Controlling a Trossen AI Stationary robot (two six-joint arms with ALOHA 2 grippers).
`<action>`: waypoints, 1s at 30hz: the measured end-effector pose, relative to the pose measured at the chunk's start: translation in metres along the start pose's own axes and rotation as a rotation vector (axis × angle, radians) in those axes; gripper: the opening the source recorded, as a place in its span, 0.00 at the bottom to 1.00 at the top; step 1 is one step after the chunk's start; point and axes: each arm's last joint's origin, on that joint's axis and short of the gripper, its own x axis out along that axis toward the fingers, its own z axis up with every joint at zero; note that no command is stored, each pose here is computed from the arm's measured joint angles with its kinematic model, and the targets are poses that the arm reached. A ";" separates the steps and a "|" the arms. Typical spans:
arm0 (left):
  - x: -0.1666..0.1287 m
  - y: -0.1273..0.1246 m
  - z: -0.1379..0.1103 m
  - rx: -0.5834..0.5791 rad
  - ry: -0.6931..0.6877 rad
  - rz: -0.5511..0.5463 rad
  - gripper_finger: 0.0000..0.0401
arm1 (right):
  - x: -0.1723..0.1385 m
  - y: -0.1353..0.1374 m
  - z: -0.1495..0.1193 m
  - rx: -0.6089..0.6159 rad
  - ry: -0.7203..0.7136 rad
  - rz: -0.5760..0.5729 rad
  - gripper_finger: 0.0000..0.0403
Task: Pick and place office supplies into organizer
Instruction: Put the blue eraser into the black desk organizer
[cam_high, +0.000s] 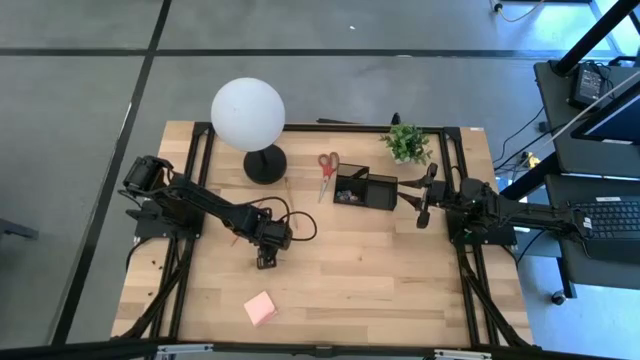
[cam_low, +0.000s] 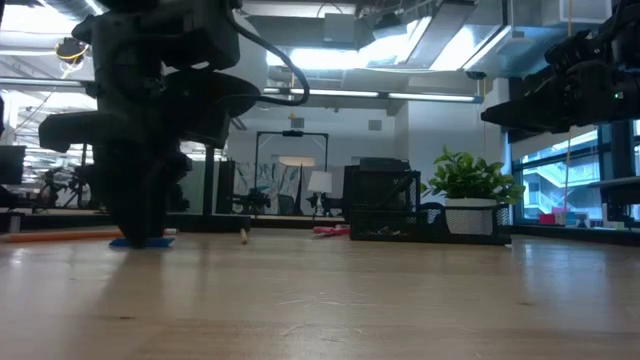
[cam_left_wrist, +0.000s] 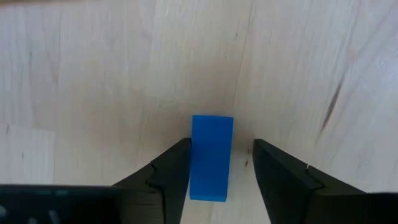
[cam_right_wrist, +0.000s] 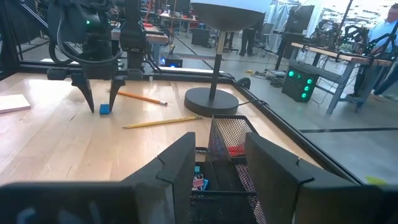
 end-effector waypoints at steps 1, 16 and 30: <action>0.000 0.000 0.000 0.001 0.001 0.001 0.40 | 0.000 0.000 0.000 0.000 0.000 0.000 0.36; 0.001 0.000 0.000 -0.005 -0.007 0.002 0.23 | 0.000 0.000 0.000 0.000 0.000 0.000 0.36; -0.006 -0.004 0.012 0.000 -0.037 -0.025 0.23 | 0.000 0.000 0.000 -0.003 -0.001 0.000 0.36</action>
